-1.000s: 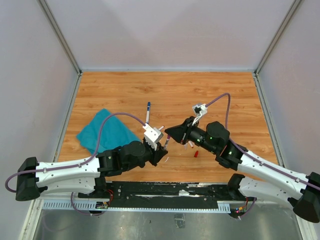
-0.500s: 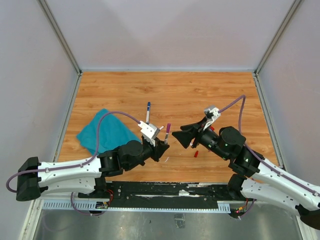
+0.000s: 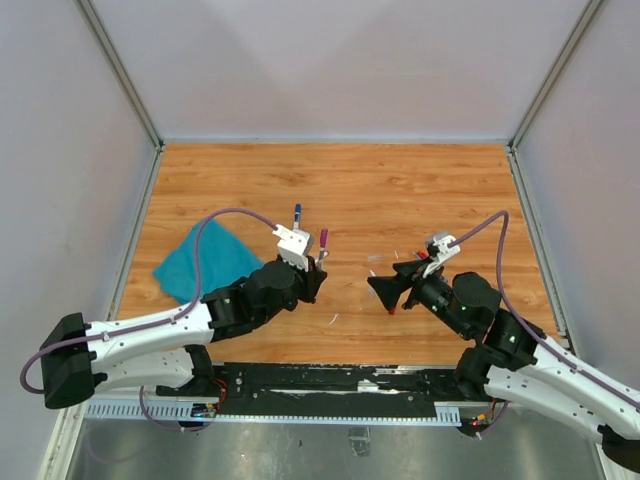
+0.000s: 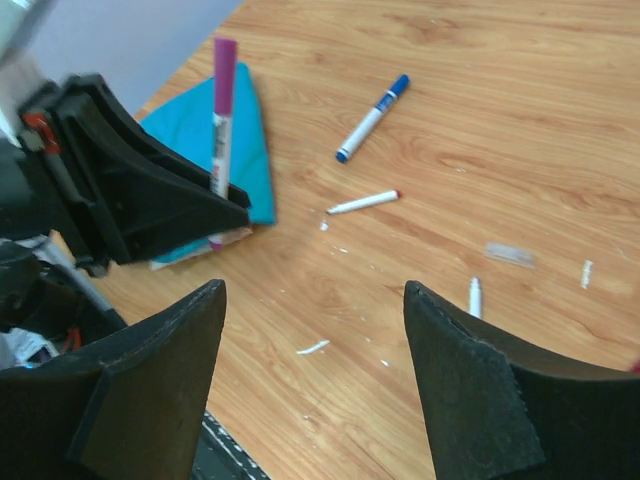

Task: Insert the pens into the pen caps
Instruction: Place the pen at the center of the board.

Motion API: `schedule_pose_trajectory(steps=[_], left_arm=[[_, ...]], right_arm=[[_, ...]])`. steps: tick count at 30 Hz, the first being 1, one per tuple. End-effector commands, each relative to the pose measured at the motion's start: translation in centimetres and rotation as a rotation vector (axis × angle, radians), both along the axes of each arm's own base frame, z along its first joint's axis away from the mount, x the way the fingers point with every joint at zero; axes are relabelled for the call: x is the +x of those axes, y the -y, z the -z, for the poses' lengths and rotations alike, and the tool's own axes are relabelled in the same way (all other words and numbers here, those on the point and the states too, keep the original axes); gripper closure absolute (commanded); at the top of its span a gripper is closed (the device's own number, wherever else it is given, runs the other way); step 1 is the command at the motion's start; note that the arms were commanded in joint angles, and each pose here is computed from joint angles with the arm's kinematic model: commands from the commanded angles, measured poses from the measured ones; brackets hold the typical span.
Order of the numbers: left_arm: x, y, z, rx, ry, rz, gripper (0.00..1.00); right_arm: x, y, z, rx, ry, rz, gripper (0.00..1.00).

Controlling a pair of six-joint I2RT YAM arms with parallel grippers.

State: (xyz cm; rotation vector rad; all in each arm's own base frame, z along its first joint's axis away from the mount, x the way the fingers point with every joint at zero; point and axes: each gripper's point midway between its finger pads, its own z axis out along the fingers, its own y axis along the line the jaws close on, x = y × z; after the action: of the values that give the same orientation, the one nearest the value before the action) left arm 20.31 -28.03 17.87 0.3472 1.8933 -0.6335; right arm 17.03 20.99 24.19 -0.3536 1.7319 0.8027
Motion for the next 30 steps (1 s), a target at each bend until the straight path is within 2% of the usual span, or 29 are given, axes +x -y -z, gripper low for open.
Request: schedule_pose_trajectory(steps=[1, 6, 8, 12, 15, 22, 30], left_arm=[[1.7, -0.1, -1.6, -0.016, -0.019, -0.05, 0.99], [3.2, -0.5, -1.6, 0.029, -0.043, -0.083, 1.0], [3.9, -0.7, -1.4, 0.042, -0.053, -0.092, 1.0], [5.3, -1.4, -0.7, 0.065, -0.084, -0.119, 0.99], [6.7, -2.2, 0.0, 0.089, -0.12, -0.148, 0.99], [10.6, -3.5, 2.8, 0.195, -0.213, -0.211, 0.99], [15.5, -4.2, 7.5, 0.279, -0.307, -0.26, 0.99]], right_arm=[[1.3, 1.9, 2.2, -0.152, -0.039, 0.119, 0.27], [1.9, 2.6, 5.8, -0.414, -0.168, 0.15, 0.24], [1.8, 2.2, 7.0, -0.449, -0.243, 0.118, 0.23], [1.6, 0.8, 8.7, -0.364, -0.404, 0.027, 0.16], [1.8, 0.5, 9.1, -0.268, -0.466, 0.002, 0.1], [2.3, 2.5, 9.6, -0.3, -0.421, 0.074, 0.1], [1.2, 2.9, 10.1, -0.288, -0.431, 0.052, 0.11]])
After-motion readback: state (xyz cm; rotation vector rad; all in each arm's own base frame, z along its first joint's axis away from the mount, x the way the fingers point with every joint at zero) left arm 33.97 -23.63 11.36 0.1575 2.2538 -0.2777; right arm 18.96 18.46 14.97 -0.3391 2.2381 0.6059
